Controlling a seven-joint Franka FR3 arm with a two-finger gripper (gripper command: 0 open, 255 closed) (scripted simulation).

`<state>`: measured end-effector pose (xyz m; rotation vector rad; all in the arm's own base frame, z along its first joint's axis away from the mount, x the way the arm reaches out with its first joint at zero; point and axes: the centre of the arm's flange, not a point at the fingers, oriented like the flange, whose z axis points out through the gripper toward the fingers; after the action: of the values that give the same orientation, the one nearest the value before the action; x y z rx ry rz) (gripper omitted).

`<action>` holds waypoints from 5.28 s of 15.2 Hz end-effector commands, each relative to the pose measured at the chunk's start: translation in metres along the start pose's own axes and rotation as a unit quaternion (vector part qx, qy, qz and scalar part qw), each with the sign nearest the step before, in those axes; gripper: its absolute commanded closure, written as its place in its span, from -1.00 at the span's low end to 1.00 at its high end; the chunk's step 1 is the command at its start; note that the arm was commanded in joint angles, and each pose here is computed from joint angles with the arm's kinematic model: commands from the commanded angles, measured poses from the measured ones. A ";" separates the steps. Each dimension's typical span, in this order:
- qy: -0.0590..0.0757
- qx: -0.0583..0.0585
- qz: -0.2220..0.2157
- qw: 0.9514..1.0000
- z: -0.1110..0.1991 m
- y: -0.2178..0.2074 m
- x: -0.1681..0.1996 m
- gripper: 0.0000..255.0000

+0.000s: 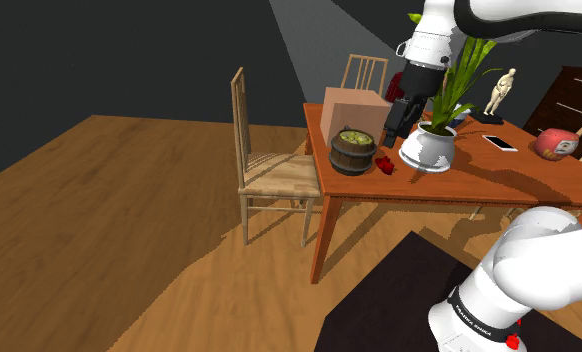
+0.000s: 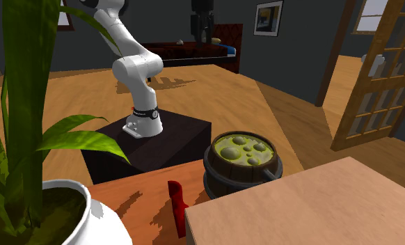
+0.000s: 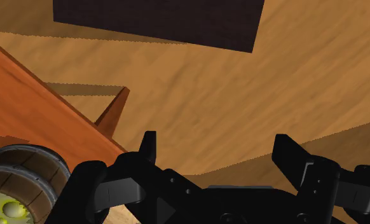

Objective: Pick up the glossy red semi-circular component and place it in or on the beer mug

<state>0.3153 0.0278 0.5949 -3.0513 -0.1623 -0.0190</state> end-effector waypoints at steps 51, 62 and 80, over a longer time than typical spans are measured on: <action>-0.009 -0.051 0.044 0.998 0.248 0.416 0.099 -1.00; -0.009 -0.051 0.044 0.998 0.248 0.416 0.099 1.00; -0.009 -0.051 0.044 0.998 0.159 0.408 0.100 1.00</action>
<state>0.4603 -0.3525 0.3988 -3.1584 -0.0284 0.0051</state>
